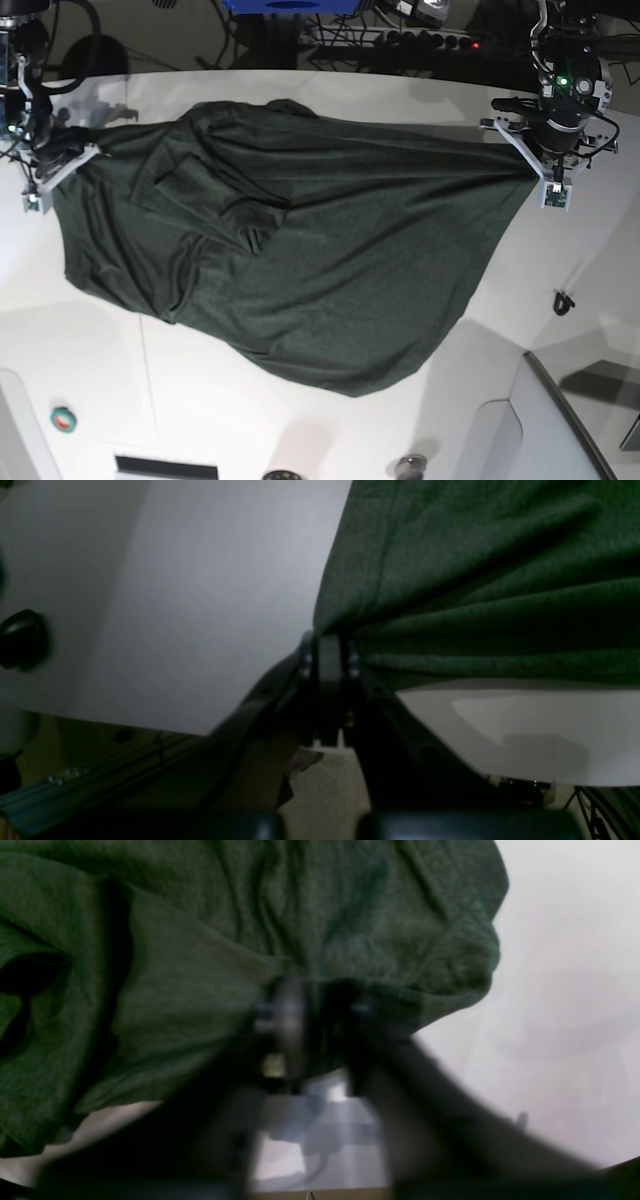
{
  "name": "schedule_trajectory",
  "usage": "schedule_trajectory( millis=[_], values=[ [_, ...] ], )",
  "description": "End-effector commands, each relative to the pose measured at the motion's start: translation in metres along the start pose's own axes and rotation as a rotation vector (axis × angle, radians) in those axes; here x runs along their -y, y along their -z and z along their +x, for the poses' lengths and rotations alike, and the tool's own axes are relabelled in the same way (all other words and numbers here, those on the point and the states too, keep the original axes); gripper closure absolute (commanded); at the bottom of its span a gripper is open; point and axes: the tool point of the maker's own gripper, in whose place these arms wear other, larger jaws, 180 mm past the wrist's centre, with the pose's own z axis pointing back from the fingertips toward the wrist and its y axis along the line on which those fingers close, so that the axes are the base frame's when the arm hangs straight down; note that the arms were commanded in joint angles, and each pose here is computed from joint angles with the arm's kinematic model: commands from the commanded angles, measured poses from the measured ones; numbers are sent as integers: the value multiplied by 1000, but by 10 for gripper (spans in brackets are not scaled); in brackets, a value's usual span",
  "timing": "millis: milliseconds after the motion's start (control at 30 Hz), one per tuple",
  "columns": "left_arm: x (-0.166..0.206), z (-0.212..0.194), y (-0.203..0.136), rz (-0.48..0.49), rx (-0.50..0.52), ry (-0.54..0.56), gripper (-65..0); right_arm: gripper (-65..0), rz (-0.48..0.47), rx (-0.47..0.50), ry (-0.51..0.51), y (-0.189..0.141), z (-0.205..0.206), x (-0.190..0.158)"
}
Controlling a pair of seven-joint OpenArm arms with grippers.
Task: Layout the t-shirt on the table in an organized manner, then fold the t-shirt properly
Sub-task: 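Drag the grasped fabric outward and hold it taut with the right gripper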
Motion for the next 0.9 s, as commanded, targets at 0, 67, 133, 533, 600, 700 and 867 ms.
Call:
schedule_trajectory(
  millis=[0,67,133,533,600,700,867],
  values=[
    [-7,8,-3,21,29,10,0,0,-6,36,-19,-5,12,4],
    [-7,8,-3,21,29,10,0,-18,-6,42,-24,-8,12,3],
    [-7,7,-3,21,27,9,0,-5,-2,53,-33,-11,14,1],
    [-7,7,-3,21,27,9,0,-2,-2,-18,-46,-18,-7,0],
    [-7,8,-3,21,29,9,0,-6,0,-19,-49,-18,-7,-1],
    [-7,8,-3,21,29,9,0,-104,2,-14,-51,-19,-5,-2],
    [-7,8,-3,21,29,9,0,-224,3,-27,-49,-20,-12,-1]
  ],
)
